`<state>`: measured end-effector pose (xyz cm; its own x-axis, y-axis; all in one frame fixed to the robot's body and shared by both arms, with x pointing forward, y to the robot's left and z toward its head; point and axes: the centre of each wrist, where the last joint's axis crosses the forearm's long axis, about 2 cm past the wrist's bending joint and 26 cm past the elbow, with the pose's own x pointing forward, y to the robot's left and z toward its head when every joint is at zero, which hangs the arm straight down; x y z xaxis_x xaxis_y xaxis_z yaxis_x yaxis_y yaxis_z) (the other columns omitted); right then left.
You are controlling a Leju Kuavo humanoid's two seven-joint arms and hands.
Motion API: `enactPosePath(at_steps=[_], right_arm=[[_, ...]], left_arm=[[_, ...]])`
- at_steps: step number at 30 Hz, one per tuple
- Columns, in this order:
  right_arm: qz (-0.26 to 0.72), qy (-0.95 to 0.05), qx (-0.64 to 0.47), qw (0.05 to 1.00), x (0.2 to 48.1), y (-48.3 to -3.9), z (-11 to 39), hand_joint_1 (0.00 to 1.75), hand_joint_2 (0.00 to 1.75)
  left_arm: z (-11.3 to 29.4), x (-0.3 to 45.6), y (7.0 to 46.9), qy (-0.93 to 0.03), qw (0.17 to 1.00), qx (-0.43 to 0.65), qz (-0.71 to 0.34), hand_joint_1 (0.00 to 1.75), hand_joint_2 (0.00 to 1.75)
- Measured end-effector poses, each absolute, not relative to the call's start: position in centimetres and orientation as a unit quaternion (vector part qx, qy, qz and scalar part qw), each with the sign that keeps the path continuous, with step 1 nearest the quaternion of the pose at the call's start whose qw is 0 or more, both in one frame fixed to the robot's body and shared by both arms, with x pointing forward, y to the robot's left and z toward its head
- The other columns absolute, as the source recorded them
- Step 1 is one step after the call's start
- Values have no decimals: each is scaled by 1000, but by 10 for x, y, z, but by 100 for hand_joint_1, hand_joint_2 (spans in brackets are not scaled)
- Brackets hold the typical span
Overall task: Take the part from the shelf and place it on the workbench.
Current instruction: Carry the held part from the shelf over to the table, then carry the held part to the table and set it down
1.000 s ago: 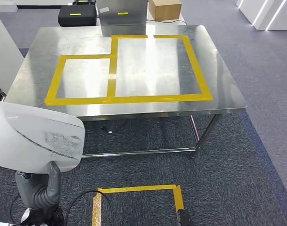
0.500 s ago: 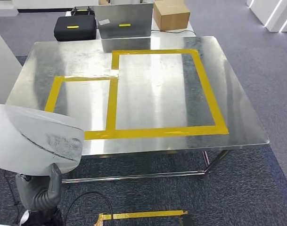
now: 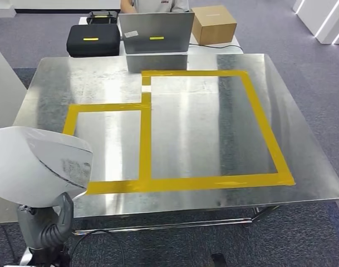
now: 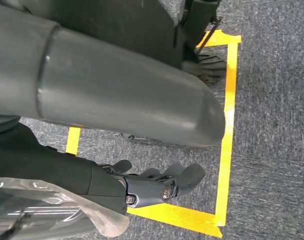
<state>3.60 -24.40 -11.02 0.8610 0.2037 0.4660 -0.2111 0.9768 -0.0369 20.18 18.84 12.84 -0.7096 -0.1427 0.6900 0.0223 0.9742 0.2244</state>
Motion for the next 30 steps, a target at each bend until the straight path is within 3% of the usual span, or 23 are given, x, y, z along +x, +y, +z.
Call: enactPosePath(at_steps=[30], right_arm=[[108, -243, 16, 964, 38, -242, -110, 0, 0]], left_arm=[[128, 205, 190, -915, 382, 55, -123, 175, 175]])
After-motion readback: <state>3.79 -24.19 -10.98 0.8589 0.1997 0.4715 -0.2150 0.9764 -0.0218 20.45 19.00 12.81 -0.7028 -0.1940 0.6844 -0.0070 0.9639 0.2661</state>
